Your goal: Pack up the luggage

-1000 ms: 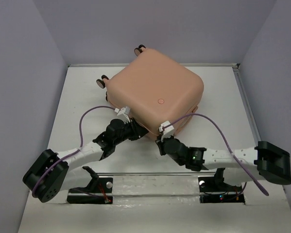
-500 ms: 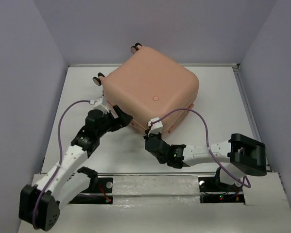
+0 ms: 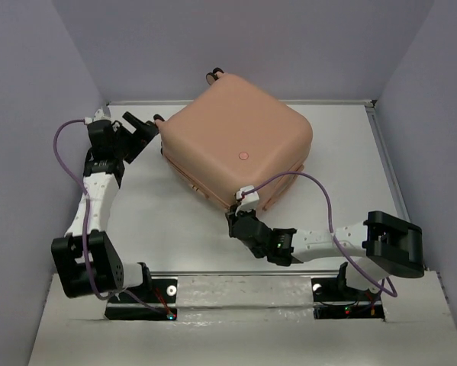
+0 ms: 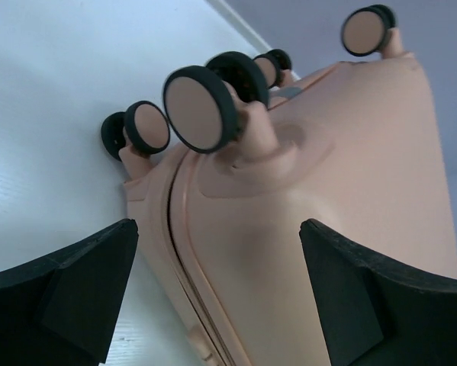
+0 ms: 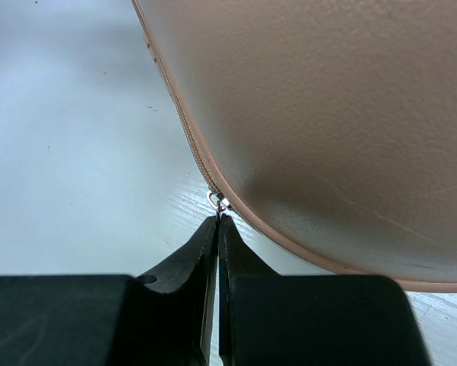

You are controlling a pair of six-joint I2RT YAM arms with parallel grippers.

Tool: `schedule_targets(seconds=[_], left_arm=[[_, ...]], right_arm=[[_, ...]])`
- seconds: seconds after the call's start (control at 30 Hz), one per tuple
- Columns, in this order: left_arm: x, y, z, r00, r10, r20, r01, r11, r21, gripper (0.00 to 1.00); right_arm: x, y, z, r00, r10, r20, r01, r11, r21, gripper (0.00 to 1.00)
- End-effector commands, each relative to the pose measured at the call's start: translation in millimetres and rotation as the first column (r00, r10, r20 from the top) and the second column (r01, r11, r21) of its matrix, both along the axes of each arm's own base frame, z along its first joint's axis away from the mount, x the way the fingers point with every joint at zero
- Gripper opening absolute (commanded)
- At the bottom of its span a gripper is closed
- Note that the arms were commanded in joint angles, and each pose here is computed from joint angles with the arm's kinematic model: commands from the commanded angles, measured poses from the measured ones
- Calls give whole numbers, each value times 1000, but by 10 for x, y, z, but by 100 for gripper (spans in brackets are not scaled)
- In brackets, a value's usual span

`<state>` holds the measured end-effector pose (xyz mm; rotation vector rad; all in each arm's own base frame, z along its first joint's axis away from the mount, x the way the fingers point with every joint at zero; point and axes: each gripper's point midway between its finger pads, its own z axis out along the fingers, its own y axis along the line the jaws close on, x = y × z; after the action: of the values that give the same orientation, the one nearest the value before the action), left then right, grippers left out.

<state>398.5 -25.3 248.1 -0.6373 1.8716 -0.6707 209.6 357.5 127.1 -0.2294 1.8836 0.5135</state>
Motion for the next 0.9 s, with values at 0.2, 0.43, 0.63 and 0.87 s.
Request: schedule_targets(seconds=[0.2,0.43,0.63,0.87], left_arm=[[735,-40,239,996,-50,74,57,993,-108,99],[1104,-119,22,994,-87,65,99,973,-208,99],[1288,-232,-61,992,-104,73,120,953,-278,99],[1455,-337,13,987,-112,112,144,929,-341,92]], right_arm=[[-101,230,378,997,72,32,-76,984,159,7],[-147,241,334,995,100,20,-102,982,159,7],[-162,250,322,994,111,15,-112,981,159,7],[-174,237,310,993,114,11,-115,981,159,7]])
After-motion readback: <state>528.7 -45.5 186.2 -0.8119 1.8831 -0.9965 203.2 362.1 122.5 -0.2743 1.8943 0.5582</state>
